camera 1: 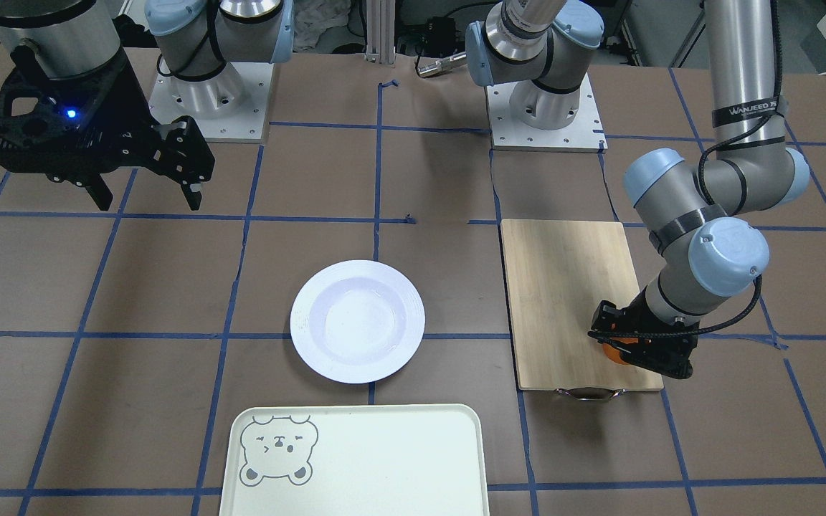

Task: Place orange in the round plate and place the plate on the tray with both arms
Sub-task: 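Carry the orange with the left gripper over the white plate and lower it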

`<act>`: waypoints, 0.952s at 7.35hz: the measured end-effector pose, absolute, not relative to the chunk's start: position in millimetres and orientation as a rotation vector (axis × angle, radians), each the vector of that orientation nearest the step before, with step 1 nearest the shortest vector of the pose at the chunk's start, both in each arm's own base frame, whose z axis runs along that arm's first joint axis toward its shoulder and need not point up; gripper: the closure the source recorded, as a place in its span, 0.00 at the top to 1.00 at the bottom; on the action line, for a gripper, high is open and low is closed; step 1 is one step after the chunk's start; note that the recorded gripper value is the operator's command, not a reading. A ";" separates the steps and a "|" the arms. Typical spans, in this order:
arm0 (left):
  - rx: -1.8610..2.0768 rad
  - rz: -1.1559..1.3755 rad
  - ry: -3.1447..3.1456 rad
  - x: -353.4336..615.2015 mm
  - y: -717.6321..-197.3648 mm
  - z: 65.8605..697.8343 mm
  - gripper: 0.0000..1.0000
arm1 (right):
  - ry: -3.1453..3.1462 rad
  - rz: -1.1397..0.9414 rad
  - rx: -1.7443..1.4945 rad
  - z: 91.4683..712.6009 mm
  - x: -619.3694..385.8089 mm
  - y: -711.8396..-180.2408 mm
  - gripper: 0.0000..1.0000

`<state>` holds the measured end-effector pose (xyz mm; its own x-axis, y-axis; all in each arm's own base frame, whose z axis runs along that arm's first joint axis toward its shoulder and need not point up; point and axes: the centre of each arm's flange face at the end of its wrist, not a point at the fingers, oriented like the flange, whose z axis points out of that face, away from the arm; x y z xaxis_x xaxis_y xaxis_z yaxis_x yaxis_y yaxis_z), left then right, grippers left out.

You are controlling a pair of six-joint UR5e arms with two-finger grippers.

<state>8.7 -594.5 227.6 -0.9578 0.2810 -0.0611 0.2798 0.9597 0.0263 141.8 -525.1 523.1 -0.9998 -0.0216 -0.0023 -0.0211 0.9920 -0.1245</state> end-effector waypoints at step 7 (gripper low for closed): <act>-0.239 -0.054 3.206 -304.0 -542.8 259.1 0.05 | 3.134 -0.190 -0.032 521.7 141.1 -525.2 1.00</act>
